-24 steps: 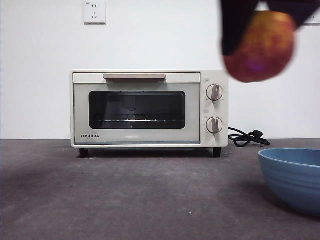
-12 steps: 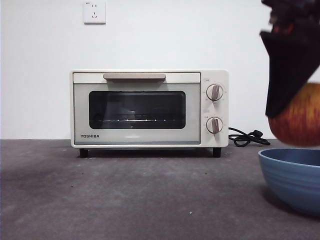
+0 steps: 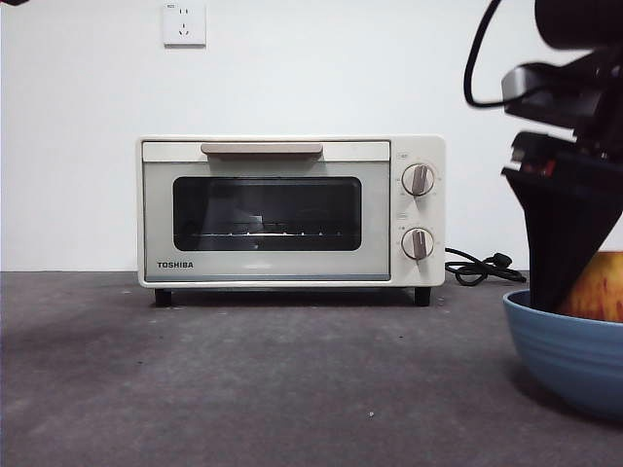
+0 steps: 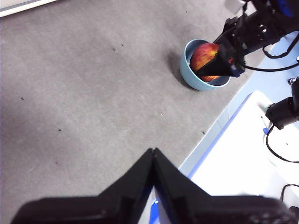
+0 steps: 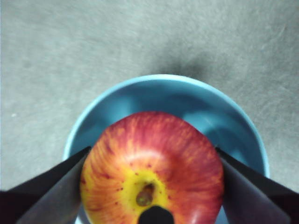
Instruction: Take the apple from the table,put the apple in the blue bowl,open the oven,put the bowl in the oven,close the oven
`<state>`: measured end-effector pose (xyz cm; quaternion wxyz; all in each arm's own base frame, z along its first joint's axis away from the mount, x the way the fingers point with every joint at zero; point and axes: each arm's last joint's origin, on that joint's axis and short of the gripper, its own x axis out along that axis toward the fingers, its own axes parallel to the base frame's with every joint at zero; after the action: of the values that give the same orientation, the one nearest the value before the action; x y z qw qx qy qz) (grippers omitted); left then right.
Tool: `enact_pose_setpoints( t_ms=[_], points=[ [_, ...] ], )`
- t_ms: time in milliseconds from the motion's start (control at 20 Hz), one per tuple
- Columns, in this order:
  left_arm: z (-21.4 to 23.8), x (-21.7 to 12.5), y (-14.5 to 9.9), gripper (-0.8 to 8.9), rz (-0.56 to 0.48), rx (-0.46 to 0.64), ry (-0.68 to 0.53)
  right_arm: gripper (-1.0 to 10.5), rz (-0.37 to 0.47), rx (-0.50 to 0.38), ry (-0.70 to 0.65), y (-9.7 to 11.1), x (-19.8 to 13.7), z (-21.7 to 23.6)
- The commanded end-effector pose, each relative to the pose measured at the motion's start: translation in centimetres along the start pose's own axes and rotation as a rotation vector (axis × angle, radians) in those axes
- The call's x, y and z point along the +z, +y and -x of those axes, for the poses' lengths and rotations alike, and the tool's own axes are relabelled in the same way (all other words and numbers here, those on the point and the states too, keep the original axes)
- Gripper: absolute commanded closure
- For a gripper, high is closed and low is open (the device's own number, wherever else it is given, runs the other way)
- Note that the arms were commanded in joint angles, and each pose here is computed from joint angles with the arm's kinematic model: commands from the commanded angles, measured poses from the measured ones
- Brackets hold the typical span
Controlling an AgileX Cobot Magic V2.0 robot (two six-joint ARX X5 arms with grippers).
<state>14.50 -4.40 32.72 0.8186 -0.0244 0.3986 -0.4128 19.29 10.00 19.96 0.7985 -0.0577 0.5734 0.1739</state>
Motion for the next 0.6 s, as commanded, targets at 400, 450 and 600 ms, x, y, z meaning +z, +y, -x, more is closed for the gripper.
enact_pose_setpoints(
  t_ms=[400, 450, 600],
  points=[
    [-0.16, 0.47, 0.13, 8.19, -0.032, -0.002, -0.023, 3.1, -0.011, 0.0, 0.004, -0.02, -0.11, -0.27],
    [-0.16, 0.49, 0.14, 8.19, -0.033, -0.002, -0.024, 3.1, -0.012, -0.001, 0.002, -0.02, -0.07, -0.22],
    [-0.17, 0.51, 0.15, 8.19, -0.035, -0.001, -0.026, 3.1, -0.011, 0.0, -0.001, 0.07, 0.26, 0.28]
  ],
)
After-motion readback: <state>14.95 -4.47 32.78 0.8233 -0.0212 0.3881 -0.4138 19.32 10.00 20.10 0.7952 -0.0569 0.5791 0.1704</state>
